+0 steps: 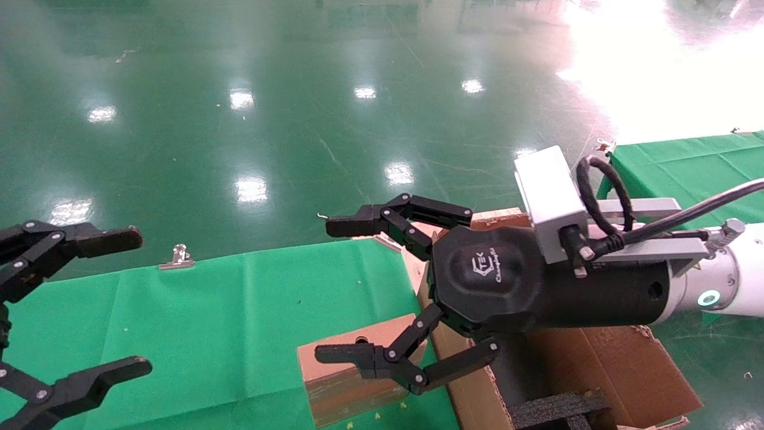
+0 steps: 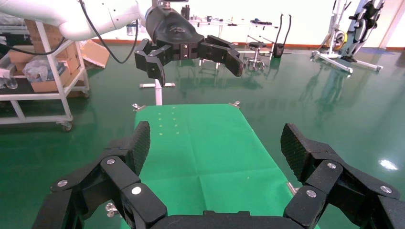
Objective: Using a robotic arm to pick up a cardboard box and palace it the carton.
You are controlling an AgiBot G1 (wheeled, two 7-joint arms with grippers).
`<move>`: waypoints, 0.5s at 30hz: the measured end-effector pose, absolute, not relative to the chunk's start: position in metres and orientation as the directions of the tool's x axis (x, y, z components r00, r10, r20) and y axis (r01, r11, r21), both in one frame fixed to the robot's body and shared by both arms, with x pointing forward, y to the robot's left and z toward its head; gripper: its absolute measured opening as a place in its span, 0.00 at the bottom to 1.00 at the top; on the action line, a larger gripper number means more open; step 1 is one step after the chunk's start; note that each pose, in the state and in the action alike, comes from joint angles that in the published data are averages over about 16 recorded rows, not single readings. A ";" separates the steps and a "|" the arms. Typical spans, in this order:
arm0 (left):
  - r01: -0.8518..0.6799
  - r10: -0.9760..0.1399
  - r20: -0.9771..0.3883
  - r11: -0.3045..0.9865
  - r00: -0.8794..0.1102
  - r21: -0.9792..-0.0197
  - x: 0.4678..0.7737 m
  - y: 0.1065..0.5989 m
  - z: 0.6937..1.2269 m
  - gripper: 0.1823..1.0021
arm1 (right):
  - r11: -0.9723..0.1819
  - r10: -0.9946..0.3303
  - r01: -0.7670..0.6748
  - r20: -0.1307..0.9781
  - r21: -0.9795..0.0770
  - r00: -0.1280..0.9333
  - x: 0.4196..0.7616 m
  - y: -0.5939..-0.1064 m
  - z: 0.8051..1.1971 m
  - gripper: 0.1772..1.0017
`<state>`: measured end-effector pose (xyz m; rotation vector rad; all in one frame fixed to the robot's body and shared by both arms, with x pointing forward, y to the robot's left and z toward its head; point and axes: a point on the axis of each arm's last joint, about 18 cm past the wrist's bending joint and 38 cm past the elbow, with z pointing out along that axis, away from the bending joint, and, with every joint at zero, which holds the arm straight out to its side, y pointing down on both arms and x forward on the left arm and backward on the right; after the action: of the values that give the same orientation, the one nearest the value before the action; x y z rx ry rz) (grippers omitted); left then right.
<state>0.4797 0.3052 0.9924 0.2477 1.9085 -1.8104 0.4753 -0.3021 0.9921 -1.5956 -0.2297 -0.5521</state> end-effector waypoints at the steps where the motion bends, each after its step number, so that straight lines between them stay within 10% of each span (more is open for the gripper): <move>1: 0.455 -0.201 -0.467 0.102 -0.861 -0.884 0.480 0.305 0.992 1.00 | -0.112 -0.178 0.464 0.477 -0.879 0.861 0.475 -0.302 0.992 1.00; 15: 0.455 -0.201 -0.467 0.102 -0.861 -0.884 0.480 0.305 0.992 1.00 | -0.112 -0.178 0.464 0.477 -0.879 0.861 0.475 -0.302 0.992 1.00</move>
<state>0.4797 0.3052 0.9924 0.2477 1.9085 -1.8103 0.4753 -0.3021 0.9921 -1.5956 -0.2297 -0.5521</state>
